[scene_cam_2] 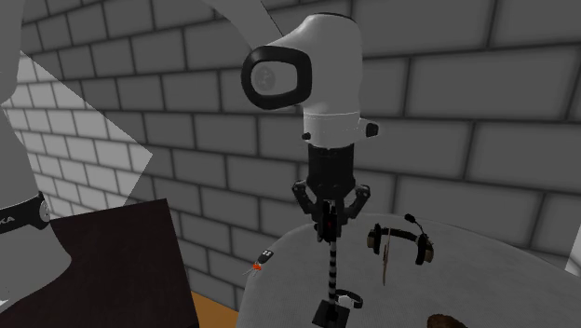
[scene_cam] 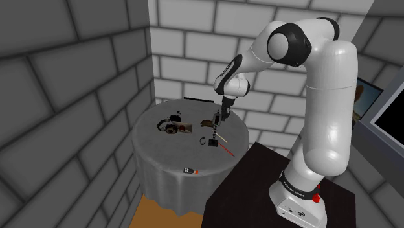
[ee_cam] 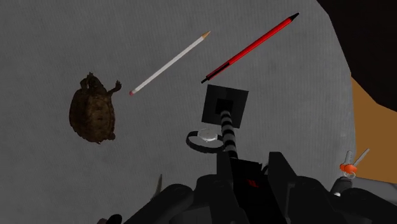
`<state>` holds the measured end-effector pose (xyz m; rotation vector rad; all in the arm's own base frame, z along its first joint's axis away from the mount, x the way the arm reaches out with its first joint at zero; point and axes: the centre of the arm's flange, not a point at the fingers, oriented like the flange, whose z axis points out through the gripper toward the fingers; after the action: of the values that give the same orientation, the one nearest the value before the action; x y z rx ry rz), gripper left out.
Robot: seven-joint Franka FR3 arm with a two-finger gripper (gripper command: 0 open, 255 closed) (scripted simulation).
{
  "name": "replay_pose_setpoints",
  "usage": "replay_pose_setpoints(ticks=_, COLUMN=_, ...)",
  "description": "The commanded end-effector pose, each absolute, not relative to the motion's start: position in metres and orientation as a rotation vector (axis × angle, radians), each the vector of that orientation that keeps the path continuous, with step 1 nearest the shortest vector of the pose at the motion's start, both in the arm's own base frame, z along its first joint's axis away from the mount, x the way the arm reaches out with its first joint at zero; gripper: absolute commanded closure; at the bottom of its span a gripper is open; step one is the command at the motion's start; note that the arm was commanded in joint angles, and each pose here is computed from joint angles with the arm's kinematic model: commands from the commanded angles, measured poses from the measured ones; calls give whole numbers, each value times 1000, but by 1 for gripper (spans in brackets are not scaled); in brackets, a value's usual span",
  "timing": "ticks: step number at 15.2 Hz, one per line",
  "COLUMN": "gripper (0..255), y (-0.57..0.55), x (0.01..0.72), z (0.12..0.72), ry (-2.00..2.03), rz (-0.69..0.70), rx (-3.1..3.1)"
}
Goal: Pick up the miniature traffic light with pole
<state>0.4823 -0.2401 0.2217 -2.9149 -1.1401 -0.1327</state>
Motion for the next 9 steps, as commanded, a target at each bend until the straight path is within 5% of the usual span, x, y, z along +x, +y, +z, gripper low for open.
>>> replay_pose_setpoints(ticks=1, gripper=255, y=-240, x=483, z=233, ry=-1140, rz=-133, rx=-2915)
replay_pose_setpoints(ticks=9, gripper=255, y=-240, x=483, z=275, ry=-1140, rz=-133, rx=-2915)
